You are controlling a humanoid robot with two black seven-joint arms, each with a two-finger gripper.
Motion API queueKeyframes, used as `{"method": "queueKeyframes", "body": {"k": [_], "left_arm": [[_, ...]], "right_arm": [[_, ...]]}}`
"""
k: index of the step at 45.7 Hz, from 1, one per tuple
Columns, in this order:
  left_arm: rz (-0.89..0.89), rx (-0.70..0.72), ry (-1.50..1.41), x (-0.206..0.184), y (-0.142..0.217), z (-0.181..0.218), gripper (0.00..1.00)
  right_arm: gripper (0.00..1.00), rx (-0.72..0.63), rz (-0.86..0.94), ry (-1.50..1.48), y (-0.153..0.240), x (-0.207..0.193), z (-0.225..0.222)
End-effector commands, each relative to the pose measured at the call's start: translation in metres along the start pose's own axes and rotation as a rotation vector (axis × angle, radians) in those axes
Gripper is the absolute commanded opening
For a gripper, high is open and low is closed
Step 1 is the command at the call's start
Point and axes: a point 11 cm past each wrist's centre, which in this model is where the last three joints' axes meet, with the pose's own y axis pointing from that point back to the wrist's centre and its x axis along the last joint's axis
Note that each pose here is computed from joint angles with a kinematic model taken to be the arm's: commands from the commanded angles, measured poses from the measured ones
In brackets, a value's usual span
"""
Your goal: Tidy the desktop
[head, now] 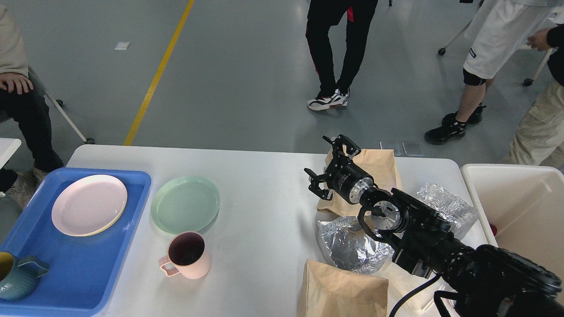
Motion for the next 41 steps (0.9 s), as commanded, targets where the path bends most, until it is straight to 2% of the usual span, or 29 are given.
{"method": "queueKeyframes", "body": {"k": [1, 10, 18, 30, 35, 41], "left_arm": [[-0.009, 0.012, -0.022, -0.002, 0.001, -0.004, 0.96], [-0.036, 0.044, -0.087, -0.003, 0.003, -0.013, 0.96], [-0.039, 0.004, -0.075, -0.007, -0.004, 0.007, 0.96], [-0.038, 0.001, -0.091, -0.003, -0.003, 0.01, 0.96], [-0.051, -0.02, -0.138, 0.012, -0.004, 0.031, 0.96], [-0.218, -0.029, -0.228, -0.003, -0.009, 0.06, 0.96]], "right_arm": [[1.0, -0.001, -0.001, 0.001, 0.0, 0.0, 0.0], [1.0, -0.001, -0.001, 0.001, 0.0, 0.0, 0.0], [1.0, 0.0, 0.0, 0.001, 0.0, 0.001, 0.0], [1.0, -0.001, 0.0, -0.001, 0.0, 0.0, 0.001], [1.0, -0.001, 0.0, -0.001, 0.0, 0.0, 0.001], [1.0, -0.001, -0.001, 0.001, 0.0, 0.0, 0.0]]}}
